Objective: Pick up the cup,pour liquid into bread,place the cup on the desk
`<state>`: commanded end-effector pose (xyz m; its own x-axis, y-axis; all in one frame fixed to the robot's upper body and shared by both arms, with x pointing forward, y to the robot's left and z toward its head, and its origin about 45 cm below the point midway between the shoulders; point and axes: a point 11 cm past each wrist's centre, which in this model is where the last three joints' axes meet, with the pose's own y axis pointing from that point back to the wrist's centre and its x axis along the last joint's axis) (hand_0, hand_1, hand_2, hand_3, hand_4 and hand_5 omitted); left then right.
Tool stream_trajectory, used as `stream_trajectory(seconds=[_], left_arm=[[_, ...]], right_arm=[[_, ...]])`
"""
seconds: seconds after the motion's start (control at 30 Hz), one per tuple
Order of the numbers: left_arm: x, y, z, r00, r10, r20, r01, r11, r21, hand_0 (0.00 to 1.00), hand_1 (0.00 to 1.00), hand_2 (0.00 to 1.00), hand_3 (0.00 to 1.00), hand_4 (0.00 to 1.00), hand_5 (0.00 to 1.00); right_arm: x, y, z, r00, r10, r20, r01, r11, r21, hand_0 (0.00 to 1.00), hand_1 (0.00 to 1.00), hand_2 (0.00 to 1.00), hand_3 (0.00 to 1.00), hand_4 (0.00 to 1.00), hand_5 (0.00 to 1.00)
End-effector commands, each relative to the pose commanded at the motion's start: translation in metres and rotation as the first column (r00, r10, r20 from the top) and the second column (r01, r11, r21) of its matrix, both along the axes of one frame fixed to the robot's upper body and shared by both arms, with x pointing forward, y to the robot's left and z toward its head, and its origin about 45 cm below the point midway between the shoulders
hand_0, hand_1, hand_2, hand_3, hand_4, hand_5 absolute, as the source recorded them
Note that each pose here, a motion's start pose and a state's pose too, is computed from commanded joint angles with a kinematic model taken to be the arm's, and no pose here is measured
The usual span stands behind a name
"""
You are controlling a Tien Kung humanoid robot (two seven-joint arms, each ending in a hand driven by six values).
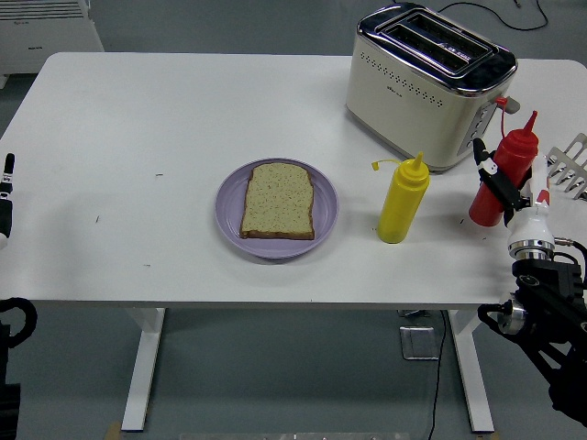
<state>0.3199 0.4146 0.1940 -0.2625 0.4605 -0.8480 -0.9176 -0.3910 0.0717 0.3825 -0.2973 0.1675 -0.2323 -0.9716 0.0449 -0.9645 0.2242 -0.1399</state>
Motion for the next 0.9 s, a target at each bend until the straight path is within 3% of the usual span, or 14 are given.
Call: stream_trajectory(seconds=[0.3, 0.33, 0.5, 0.53, 0.7, 0.73, 0.9], left_arm=[[-0.0004, 0.000, 0.000, 1.000, 0.001, -0.001, -0.001, 1.000, 0.000, 0.787, 0.744, 0.739, 0.682, 0.566, 0.998], [-0.0005, 0.000, -0.001, 1.000, 0.001, -0.002, -0.001, 1.000, 0.000, 0.787, 0.745, 0.739, 0.682, 0.566, 0.998], [-0.0005, 0.000, -0.001, 1.000, 0.000, -0.002, 0.000, 1.000, -0.001, 0.787, 0.745, 0.739, 0.682, 0.566, 0.998], [-0.0005, 0.000, -0.001, 1.000, 0.000, -0.002, 0.000, 1.000, -0.001, 0.787, 0.744, 0.738, 0.682, 0.566, 0.998], [0.0002, -0.001, -0.001, 1.000, -0.004, -0.002, 0.004, 1.000, -0.001, 0.787, 0.744, 0.738, 0.682, 0.566, 0.998], [0.0003, -0.002, -0.001, 1.000, -0.004, -0.002, 0.004, 1.000, -0.001, 0.787, 0.744, 0.738, 0.682, 0.566, 0.998], [0.0006, -0.002, -0.001, 1.000, -0.007, -0.002, 0.007, 1.000, 0.000, 0.787, 0.744, 0.738, 0.682, 0.566, 0.998]], right_arm=[[0.000, -0.001, -0.010, 0.999, -0.013, -0.033, 0.014, 1.000, 0.019, 0.205, 0.177, 0.262, 0.280, 0.776, 0.311], [0.000, -0.001, -0.010, 0.999, -0.015, -0.034, 0.015, 1.000, 0.019, 0.253, 0.237, 0.322, 0.322, 0.777, 0.311], [-0.001, -0.003, -0.013, 0.999, -0.024, -0.039, 0.025, 0.999, 0.026, 0.253, 0.237, 0.322, 0.322, 0.777, 0.311], [-0.001, -0.004, -0.014, 0.999, -0.026, -0.041, 0.027, 0.999, 0.028, 0.331, 0.331, 0.381, 0.347, 0.779, 0.314], [-0.003, -0.006, -0.017, 0.998, -0.035, -0.050, 0.037, 0.999, 0.034, 0.331, 0.331, 0.381, 0.347, 0.779, 0.314], [-0.004, -0.006, -0.018, 0.998, -0.036, -0.052, 0.038, 0.999, 0.034, 0.467, 0.433, 0.431, 0.404, 0.786, 0.320], [-0.007, -0.007, -0.021, 0.997, -0.039, -0.060, 0.042, 0.999, 0.034, 0.467, 0.433, 0.431, 0.404, 0.786, 0.320]])
